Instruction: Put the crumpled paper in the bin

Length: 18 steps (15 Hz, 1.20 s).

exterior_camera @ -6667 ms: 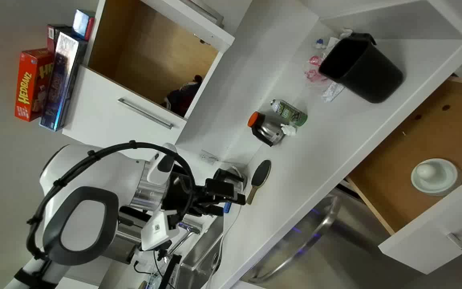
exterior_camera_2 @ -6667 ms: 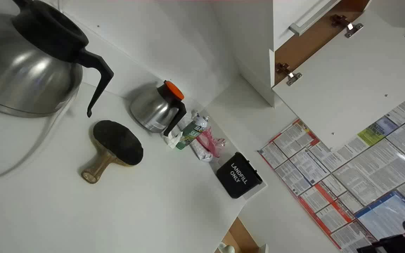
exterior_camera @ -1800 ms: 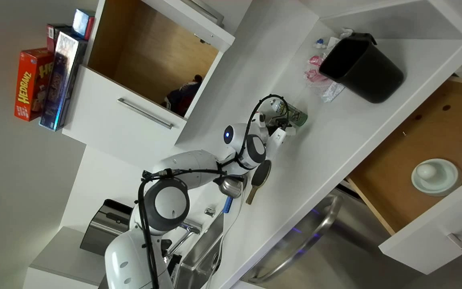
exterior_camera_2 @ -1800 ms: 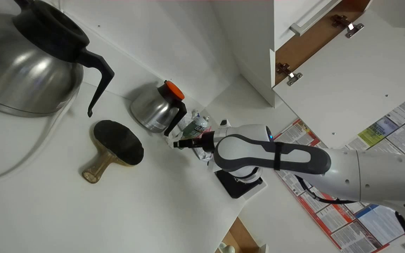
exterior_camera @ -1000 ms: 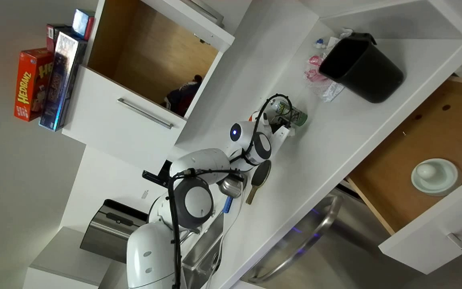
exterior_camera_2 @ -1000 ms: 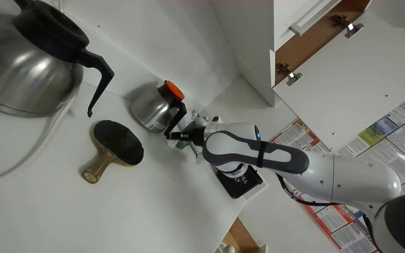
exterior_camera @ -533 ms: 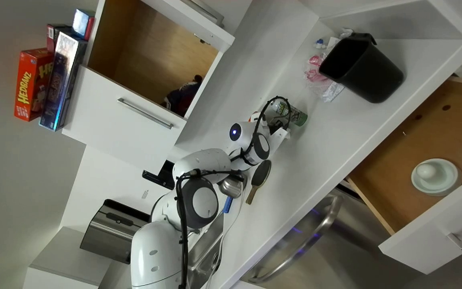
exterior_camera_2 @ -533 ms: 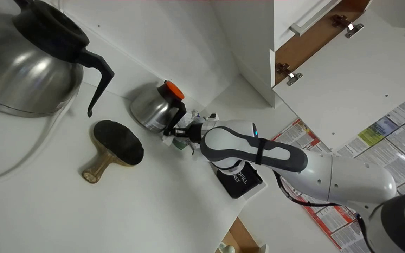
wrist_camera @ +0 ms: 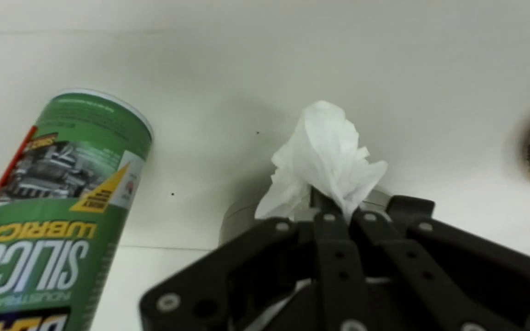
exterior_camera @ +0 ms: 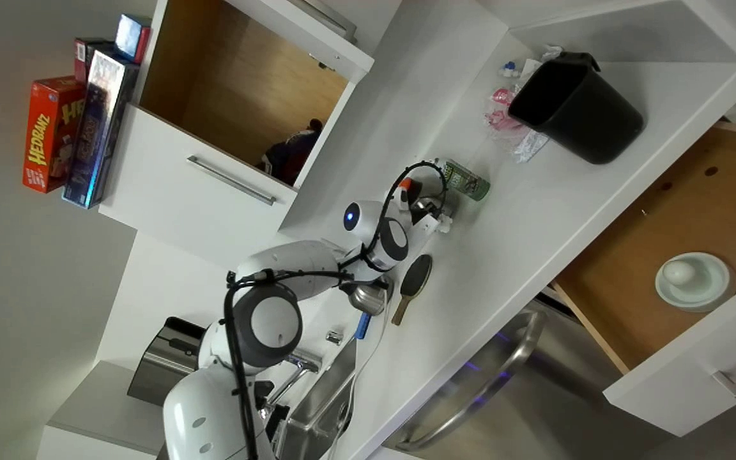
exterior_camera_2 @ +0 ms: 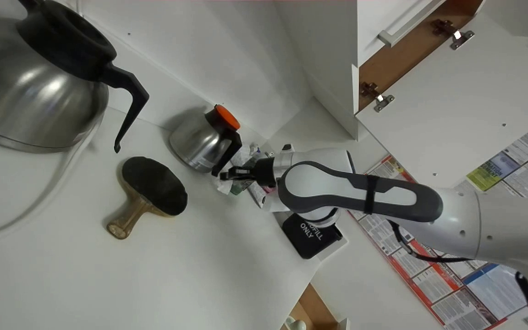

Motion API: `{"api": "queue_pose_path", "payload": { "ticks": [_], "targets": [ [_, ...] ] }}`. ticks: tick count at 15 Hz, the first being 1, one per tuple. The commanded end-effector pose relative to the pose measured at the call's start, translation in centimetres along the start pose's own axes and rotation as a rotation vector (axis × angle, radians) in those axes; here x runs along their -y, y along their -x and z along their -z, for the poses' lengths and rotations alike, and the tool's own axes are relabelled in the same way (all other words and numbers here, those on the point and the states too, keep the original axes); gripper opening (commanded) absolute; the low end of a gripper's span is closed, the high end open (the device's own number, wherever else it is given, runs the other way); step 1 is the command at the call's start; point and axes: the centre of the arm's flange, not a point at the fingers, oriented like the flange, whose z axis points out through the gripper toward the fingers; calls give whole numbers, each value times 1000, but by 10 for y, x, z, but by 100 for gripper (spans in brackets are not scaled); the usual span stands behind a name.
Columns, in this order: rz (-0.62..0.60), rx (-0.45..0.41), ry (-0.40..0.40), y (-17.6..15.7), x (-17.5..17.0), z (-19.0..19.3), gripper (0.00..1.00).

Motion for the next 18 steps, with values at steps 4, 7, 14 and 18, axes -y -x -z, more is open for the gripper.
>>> {"api": "queue_pose_path", "payload": {
  "ticks": [4, 7, 14, 18],
  "targets": [
    [-65, 163, 102, 33, 30, 121, 1],
    [-133, 187, 173, 56, 22, 170, 1],
    [-272, 127, 512, 98, -51, 267, 1],
    [-344, 108, 710, 116, -111, 297, 1]
  ]
}}
